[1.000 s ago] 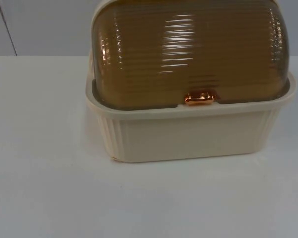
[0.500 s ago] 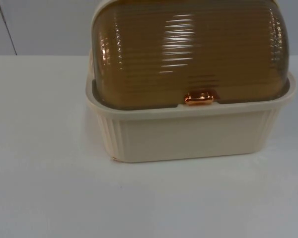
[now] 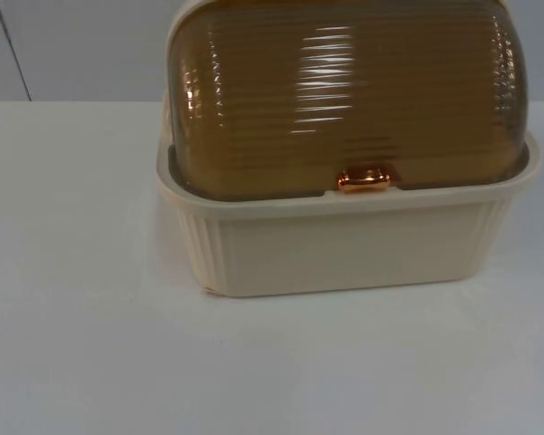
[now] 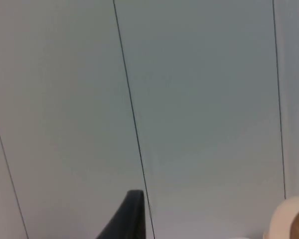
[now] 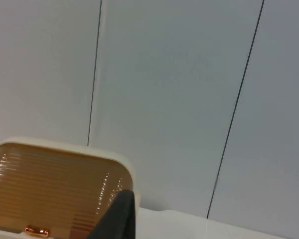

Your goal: Open the box lid with the left hand, place the block into the box with the right hand, then close the box lid with the left hand.

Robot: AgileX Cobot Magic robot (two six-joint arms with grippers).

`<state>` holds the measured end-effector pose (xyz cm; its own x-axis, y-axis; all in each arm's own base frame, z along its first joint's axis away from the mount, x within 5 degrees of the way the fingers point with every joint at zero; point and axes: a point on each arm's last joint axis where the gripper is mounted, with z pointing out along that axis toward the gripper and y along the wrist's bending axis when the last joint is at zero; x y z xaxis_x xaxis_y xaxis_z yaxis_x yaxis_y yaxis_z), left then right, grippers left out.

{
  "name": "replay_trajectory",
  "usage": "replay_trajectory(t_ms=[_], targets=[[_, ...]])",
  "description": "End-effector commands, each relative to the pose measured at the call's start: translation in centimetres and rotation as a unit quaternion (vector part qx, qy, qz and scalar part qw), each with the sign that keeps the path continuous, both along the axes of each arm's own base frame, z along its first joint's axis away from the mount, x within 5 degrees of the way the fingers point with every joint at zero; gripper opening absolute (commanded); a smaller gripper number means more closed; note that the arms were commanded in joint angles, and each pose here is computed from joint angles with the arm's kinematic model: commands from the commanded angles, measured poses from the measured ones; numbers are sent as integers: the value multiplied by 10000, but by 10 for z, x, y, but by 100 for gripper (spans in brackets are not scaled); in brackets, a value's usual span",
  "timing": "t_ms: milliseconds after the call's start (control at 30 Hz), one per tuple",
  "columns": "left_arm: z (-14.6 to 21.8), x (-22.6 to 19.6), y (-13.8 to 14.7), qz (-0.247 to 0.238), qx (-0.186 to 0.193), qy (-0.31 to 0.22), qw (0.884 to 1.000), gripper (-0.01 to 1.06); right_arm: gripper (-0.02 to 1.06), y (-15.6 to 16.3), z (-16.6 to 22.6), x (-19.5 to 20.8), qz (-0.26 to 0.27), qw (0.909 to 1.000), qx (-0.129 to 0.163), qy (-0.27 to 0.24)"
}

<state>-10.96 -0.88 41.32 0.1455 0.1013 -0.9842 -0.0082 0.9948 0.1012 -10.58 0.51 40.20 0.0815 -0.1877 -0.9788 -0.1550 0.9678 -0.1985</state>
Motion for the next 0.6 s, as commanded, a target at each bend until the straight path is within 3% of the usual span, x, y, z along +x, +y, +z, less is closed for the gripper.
replay_trajectory(t_ms=[0, 167, 400, 567], targets=[[-2, 3, 0, -81, -47, 9, 10000, 105, 105, 1, 0, 2, 67, 10000, 49, -18], [-14, 18, -3, -259, -127, 351, 9990, 105, 105, 1, 0, 2, 39, 10000, 41, -20], [-14, 24, -3, -256, -13, 219, 9994, 105, 105, 9, 2, 3, -187, 9997, 44, -179], [-15, 24, -1, -152, 80, 273, 9995, 105, 105, 5, -6, 12, -196, 9998, -60, 70]])
